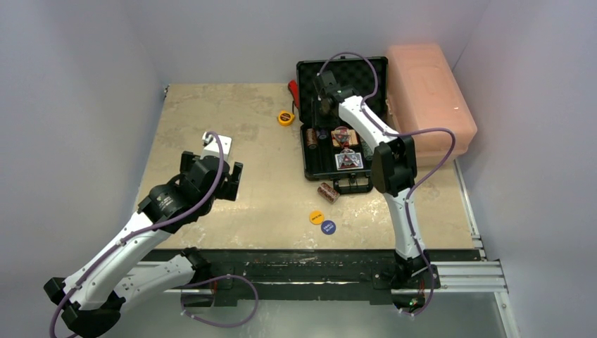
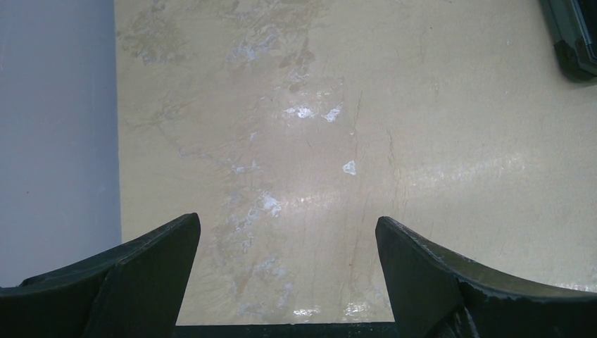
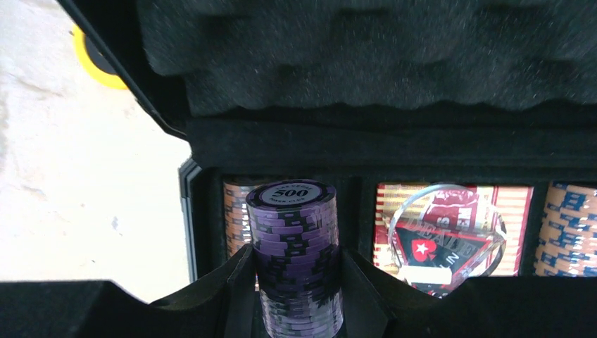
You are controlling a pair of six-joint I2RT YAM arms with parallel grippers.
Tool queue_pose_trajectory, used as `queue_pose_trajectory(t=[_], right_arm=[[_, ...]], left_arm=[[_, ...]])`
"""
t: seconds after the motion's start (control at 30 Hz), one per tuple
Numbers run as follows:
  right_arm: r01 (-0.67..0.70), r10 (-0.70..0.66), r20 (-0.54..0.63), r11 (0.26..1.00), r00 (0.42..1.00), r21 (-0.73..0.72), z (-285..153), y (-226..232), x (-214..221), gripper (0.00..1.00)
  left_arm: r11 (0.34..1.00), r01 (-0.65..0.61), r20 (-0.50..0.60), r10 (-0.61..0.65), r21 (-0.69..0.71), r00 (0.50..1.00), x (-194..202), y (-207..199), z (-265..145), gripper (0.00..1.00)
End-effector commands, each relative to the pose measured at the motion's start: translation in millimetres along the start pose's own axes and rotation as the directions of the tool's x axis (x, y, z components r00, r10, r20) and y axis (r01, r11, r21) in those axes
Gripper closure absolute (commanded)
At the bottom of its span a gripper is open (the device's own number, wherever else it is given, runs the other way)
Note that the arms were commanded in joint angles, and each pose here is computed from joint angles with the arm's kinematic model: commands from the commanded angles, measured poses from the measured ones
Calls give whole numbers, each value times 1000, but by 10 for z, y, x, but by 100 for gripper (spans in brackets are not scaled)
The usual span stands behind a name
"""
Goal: Pack up texas hold em set
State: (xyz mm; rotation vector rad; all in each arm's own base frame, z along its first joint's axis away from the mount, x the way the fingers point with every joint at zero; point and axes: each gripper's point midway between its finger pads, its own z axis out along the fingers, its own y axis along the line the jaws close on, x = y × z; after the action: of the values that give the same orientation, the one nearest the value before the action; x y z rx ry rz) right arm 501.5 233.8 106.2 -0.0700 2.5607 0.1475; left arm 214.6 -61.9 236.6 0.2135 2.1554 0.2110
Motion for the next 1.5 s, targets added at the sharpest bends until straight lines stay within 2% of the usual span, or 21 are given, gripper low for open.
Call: queue_pose_trajectory(t=[0.0, 0.37, 0.8, 1.1, 1.23, 1.37, 1.47], right_arm=[[-41, 42, 54, 999, 998, -15, -85, 8, -130, 100], [-37, 36, 17, 999, 999, 33, 122, -129, -4, 100], [-34, 34, 21, 999, 999, 20, 237, -130, -32, 100], [-37, 37, 48, 999, 998, 3, 227, -87, -132, 90], [-42, 43, 67, 999, 997, -12, 206, -60, -198, 79], [-44, 47, 95, 998, 994, -33, 153, -15, -285, 56], [-46, 55, 130, 997, 990, -68, 67, 43, -392, 43]], left_arm=[[1000, 16, 28, -16, 6, 999, -57, -1, 10, 4], [1000, 16, 26, -17, 10, 1000, -53, -6, 15, 4], [1000, 17, 24, -17, 7, 1000, -49, -2, 24, 4], [1000, 17, 21, -17, 10, 1000, -47, -7, 28, 4], [1000, 16, 19, -17, 10, 1000, -44, -5, 29, 4], [1000, 17, 19, -17, 13, 1000, -45, -11, 30, 4], [1000, 18, 19, -18, 15, 1000, -43, -14, 29, 4]])
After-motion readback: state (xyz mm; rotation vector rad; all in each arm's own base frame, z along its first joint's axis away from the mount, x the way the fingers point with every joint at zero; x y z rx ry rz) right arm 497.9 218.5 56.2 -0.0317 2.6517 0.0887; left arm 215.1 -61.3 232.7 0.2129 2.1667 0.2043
